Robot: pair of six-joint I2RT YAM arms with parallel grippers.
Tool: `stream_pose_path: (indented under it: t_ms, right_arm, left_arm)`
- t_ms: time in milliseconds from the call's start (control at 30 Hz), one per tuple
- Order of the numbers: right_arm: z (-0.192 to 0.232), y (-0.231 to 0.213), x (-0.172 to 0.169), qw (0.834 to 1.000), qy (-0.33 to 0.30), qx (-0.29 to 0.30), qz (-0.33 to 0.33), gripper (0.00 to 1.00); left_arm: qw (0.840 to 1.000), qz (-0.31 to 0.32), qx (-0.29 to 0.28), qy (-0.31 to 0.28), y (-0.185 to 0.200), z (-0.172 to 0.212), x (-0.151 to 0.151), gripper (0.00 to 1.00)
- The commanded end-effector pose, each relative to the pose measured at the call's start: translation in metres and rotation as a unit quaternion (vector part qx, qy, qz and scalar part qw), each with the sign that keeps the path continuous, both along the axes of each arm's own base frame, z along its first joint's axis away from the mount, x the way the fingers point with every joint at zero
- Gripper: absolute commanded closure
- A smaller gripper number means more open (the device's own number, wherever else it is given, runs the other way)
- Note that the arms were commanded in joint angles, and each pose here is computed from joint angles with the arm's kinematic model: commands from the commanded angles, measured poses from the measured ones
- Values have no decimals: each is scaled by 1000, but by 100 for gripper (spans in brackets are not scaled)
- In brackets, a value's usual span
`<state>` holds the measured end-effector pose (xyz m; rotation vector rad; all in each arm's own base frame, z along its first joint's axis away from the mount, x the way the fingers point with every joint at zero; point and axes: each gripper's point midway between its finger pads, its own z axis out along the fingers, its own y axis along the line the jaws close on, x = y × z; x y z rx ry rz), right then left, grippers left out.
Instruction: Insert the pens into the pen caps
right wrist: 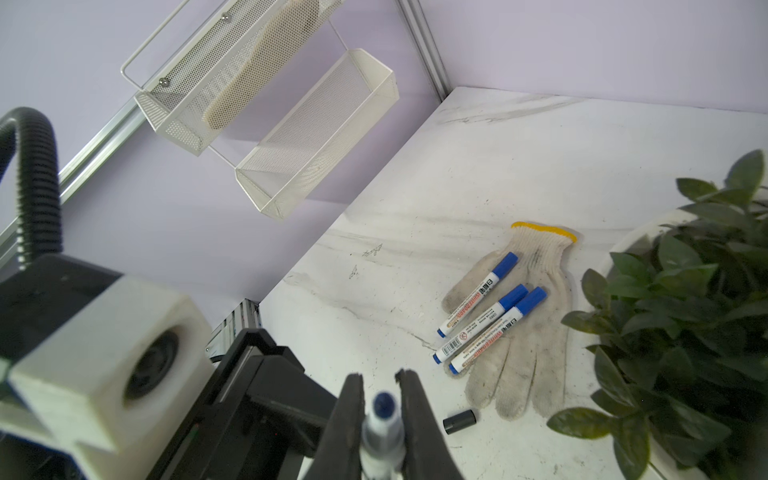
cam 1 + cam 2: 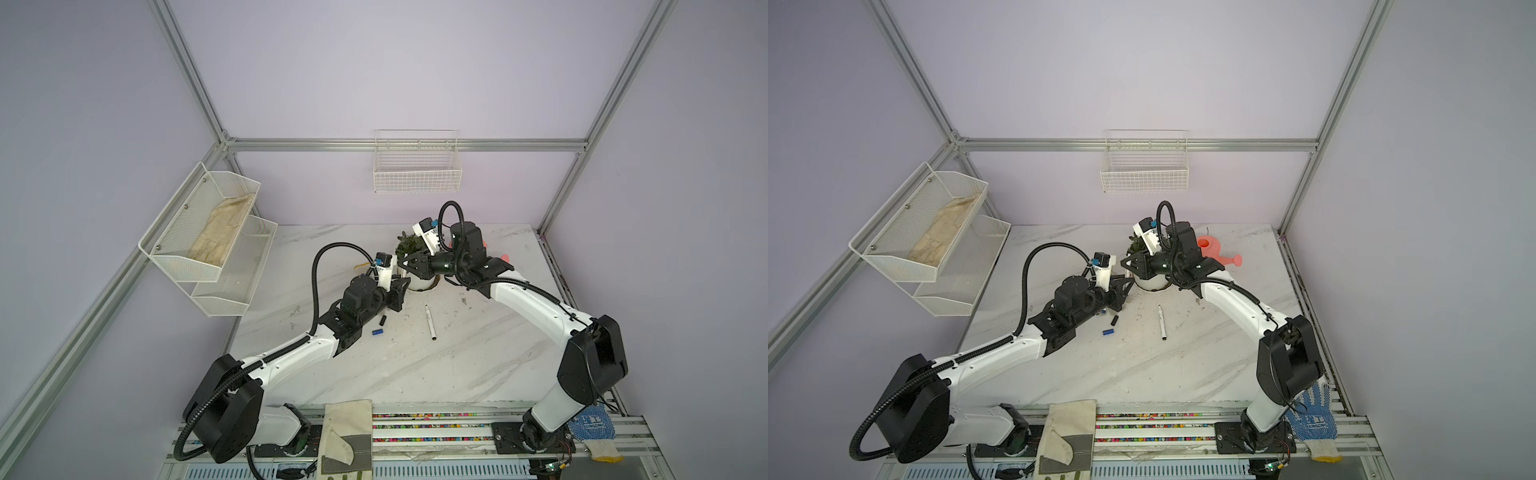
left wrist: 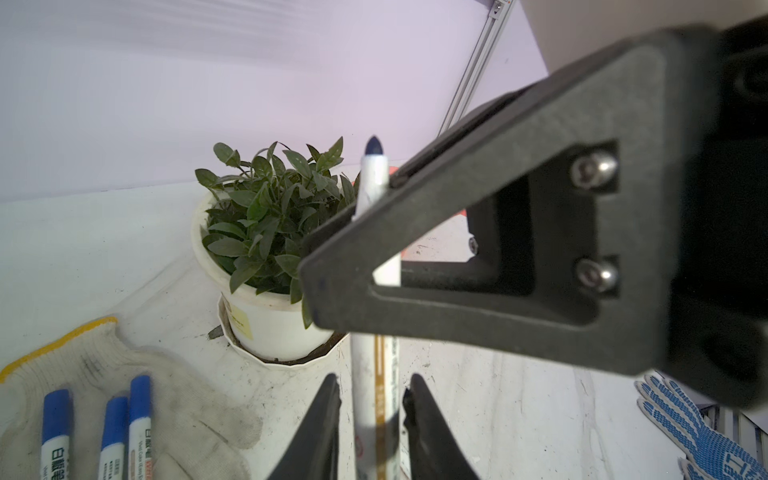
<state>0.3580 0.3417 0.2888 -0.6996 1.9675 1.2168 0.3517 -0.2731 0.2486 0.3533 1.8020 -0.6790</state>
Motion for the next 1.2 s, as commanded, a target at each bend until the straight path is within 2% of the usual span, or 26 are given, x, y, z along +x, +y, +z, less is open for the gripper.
stream_pose_path:
  t_ms: [0, 300, 467, 567, 633, 733, 833, 867, 933, 1000, 1033, 1067, 1167]
  right_arm:
    - [14, 2, -12, 1000, -14, 16, 22, 100]
    - [9, 2, -13, 1000, -11, 13, 23, 100]
    - [2, 1, -13, 1000, -6, 3, 23, 99]
    - [-13, -2, -9, 999, 2, -30, 11, 84]
    - [-27, -5, -7, 998, 3, -57, 3, 69]
    - [-51, -5, -9, 994, 3, -105, -8, 61]
    - [-83, 1, -19, 985, 3, -170, -4, 59]
    - [-98, 3, -22, 980, 3, -197, 0, 58]
    - [-127, 10, -32, 967, -2, -254, 13, 61]
    - [-137, 19, -32, 961, -8, -276, 27, 68]
    - [-138, 26, -30, 959, -15, -281, 30, 64]
    - [-143, 30, -28, 956, -23, -292, 29, 55]
    - [-161, 51, -30, 935, -57, -344, 58, 51]
  left_arm:
    - [1000, -5, -2, -19, -1, 13, 5, 73]
    - [999, -34, 2, -41, -9, 34, 7, 80]
    - [998, -40, -8, -47, -7, 42, 4, 100]
    - [999, 22, -31, -27, 13, 36, 12, 100]
    - [995, 89, -46, -13, 37, 26, 20, 100]
    - [973, 221, -59, 30, 84, -1, 30, 100]
    - [933, 349, -47, 68, 135, -29, 25, 100]
    - [923, 375, -42, 75, 147, -34, 21, 100]
    - [907, 411, -24, 85, 164, -43, 15, 100]
    - [901, 423, -15, 89, 172, -45, 11, 100]
    - [900, 427, -13, 89, 174, -46, 8, 100]
    - [898, 431, -14, 89, 177, -47, 7, 100]
    - [886, 454, -25, 91, 189, -47, -2, 100]
